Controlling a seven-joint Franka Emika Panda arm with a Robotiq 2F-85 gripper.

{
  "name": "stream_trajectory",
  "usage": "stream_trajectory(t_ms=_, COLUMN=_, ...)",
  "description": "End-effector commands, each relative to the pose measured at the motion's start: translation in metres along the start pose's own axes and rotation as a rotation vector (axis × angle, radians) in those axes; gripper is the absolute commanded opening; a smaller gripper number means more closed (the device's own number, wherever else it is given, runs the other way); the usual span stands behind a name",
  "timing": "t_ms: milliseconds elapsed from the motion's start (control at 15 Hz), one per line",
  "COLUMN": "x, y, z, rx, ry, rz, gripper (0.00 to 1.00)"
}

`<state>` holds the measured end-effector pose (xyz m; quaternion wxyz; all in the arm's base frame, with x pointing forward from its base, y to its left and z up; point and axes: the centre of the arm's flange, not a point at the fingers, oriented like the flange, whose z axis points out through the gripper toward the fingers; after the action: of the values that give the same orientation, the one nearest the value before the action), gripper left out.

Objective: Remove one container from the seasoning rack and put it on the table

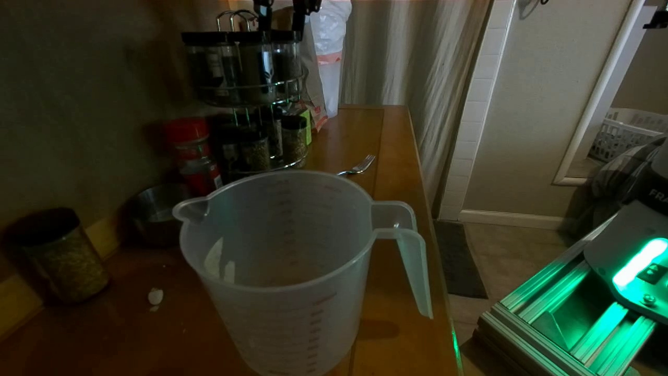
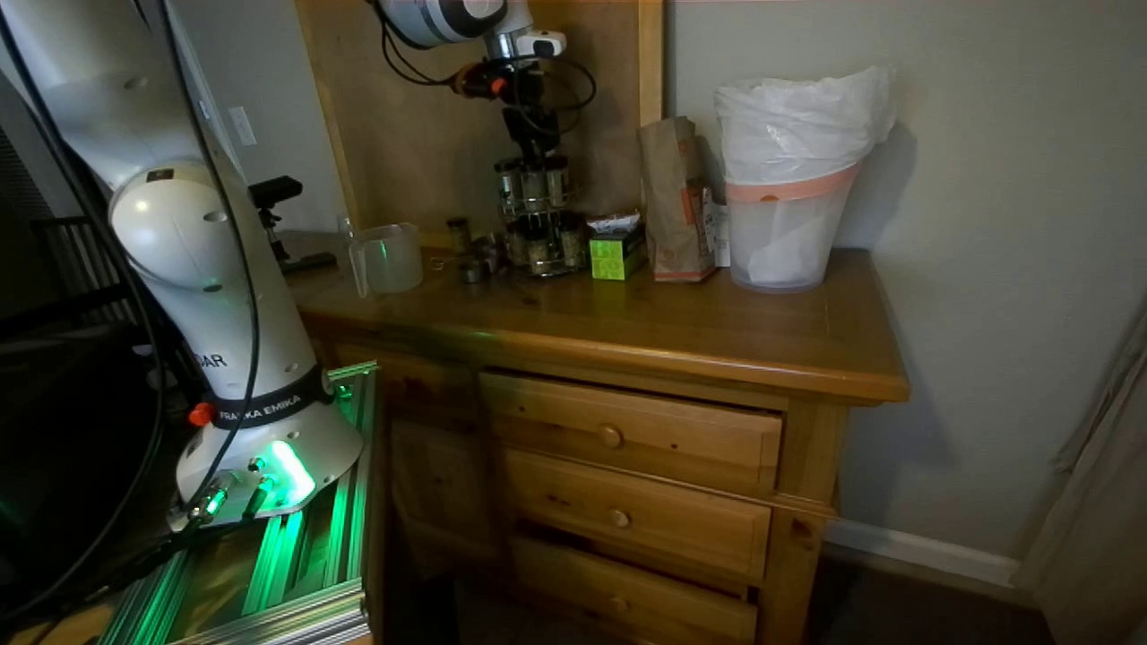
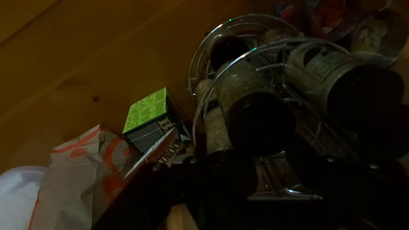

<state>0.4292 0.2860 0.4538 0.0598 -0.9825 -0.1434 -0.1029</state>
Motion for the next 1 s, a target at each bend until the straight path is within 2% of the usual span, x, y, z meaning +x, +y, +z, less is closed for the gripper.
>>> stream_trajectory(t_ms=0, x=0.0134, y=-0.004, z=0.0014, rx=-0.024, ry=-0.001, rz=0.066, gripper=0.63)
stream_trajectory(t_ms=200, x=0.0129, y=-0.0035, z=0.0027, rx=-0.038, ry=-0.013, rz=0.106, gripper=0.68)
stream_trajectory(t_ms=267, x=0.0122, y=-0.0031, z=0.003, rx=-0.046, ry=-0.021, rz=0.124, gripper=0.8)
stream_trajectory(t_ms=400, x=0.0101, y=-0.0024, z=0.003, rx=-0.058, ry=-0.038, rz=0.149, gripper=0.87)
stream_trajectory(t_ms=467, x=0.0087, y=-0.0026, z=0.0026, rx=-0.061, ry=-0.045, rz=0.161, gripper=0.97)
stream_trajectory(t_ms=667, x=0.0062, y=-0.0027, z=0.0019, rx=-0.062, ry=-0.066, rz=0.183, gripper=0.93)
stream_trajectory(t_ms=733, x=0.0053, y=-0.0033, z=0.002, rx=-0.06, ry=-0.077, rz=0.183, gripper=0.85)
stream_trajectory(t_ms=800, x=0.0052, y=-0.0034, z=0.0026, rx=-0.061, ry=-0.083, rz=0.184, gripper=0.84)
stream_trajectory(t_ms=867, x=0.0048, y=-0.0033, z=0.0032, rx=-0.064, ry=-0.092, rz=0.186, gripper=0.73)
stream_trajectory(t_ms=933, x=0.0046, y=-0.0029, z=0.0042, rx=-0.065, ry=-0.099, rz=0.189, gripper=0.74)
